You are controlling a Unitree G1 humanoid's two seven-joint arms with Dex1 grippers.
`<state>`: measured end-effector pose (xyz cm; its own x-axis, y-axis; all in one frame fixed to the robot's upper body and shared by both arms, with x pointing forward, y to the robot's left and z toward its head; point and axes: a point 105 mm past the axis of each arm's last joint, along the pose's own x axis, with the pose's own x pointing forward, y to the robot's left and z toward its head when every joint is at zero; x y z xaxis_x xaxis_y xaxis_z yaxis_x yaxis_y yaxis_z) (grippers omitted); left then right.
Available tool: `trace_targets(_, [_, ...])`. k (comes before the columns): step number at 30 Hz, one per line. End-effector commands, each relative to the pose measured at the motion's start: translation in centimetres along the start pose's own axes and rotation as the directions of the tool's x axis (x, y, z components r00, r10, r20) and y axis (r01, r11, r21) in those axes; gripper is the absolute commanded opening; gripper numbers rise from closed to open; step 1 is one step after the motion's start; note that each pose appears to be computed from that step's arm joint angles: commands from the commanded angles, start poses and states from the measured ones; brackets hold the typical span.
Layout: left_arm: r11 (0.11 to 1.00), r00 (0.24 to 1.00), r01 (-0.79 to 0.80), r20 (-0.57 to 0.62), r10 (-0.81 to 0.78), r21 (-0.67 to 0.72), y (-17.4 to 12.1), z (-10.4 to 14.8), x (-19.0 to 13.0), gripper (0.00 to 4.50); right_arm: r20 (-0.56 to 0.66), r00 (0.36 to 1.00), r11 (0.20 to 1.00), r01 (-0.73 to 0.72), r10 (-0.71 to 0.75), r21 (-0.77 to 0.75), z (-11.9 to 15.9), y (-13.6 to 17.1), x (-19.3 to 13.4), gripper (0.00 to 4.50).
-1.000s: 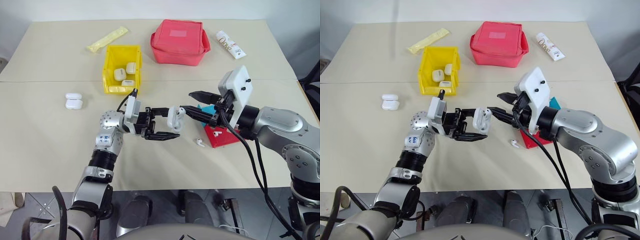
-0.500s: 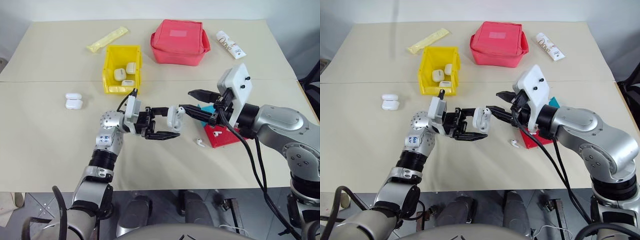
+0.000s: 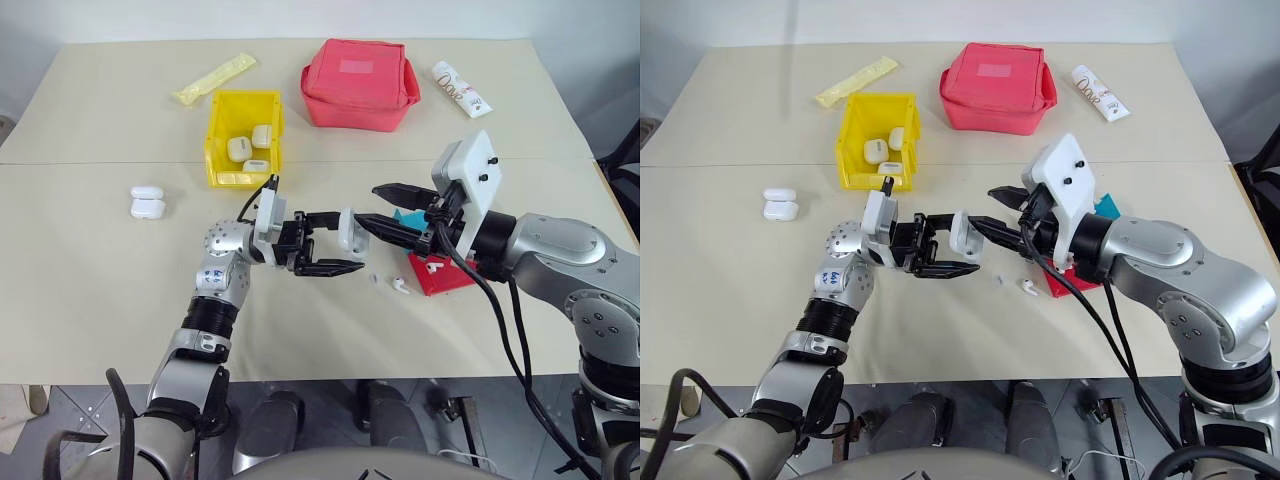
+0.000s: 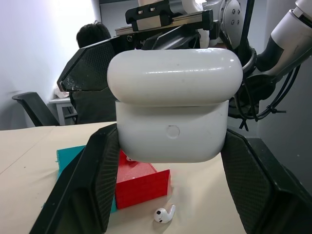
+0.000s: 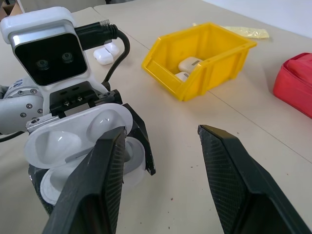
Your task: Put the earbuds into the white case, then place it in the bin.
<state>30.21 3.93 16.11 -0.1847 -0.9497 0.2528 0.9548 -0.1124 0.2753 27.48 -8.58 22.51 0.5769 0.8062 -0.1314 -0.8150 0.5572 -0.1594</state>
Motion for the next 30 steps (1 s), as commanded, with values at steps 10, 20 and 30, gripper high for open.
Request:
trace_targets(10, [0.999,1.0,-0.01,0.004,0.01,0.05,0.5,0.7,0.3,2.76,0.063,0.995,0.995,0.085,-0.082,-0.05,1.4,-1.4,-0.9,2.44])
trace_targets(20, [0.997,0.999,-0.045,-0.003,0.045,0.061,0.7,0.2,-0.2,2.76,0.06,0.983,0.977,0.181,-0.175,-0.115,1.2,-3.4,-3.1,2.44])
trace_targets(30, [0.996,0.998,-0.056,-0.015,0.057,0.062,0.8,-0.1,-0.9,2.76,-0.023,0.964,0.956,0.258,-0.264,-0.139,-0.3,-4.3,-6.8,2.44])
